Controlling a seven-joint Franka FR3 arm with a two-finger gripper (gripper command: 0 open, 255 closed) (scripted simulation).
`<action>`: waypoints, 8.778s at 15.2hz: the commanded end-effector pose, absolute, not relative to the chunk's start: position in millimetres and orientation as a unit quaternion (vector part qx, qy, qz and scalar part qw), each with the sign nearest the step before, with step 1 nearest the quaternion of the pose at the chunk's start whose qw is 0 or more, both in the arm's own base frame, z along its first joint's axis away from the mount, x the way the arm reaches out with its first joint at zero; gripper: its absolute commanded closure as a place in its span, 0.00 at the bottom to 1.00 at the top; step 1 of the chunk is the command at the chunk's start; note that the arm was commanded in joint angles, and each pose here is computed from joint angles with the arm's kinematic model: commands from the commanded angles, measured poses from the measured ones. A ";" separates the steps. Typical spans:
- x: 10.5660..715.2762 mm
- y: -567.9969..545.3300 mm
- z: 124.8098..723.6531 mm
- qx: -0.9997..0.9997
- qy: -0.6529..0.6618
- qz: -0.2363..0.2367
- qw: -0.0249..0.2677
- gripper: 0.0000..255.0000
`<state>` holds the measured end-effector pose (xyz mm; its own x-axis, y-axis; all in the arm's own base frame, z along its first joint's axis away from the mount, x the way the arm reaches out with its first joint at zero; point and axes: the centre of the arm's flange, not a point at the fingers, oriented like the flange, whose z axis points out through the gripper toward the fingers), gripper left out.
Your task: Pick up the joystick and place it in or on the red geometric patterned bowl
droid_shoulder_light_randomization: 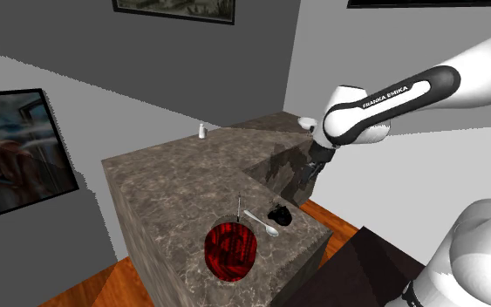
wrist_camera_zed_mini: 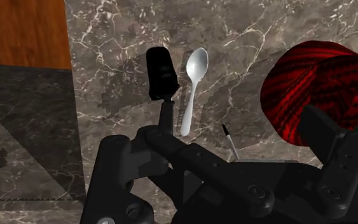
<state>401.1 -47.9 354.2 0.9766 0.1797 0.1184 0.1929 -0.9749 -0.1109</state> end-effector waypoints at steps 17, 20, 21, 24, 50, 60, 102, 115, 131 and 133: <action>471.4 -84.6 151.8 -0.990 -0.123 -0.042 0.052 0.00; 472.5 -82.8 136.1 -0.990 -0.123 -0.042 0.052 0.00; 472.8 -82.2 130.9 -0.990 -0.123 -0.042 0.052 0.00; 473.8 -80.7 117.4 -0.990 -0.123 -0.042 0.052 0.00; 473.8 -80.7 164.9 -0.990 -0.123 -0.042 0.052 1.00; 473.8 -80.7 217.7 -0.990 -0.123 -0.042 0.052 1.00; 492.9 217.7 263.2 -0.990 -0.123 -0.042 0.052 1.00; 492.9 217.7 218.0 -0.990 -0.123 -0.042 0.052 1.00; 489.3 212.1 267.5 -0.990 -0.123 -0.042 0.052 0.00; 489.4 212.1 267.6 -0.990 -0.123 -0.042 0.052 0.00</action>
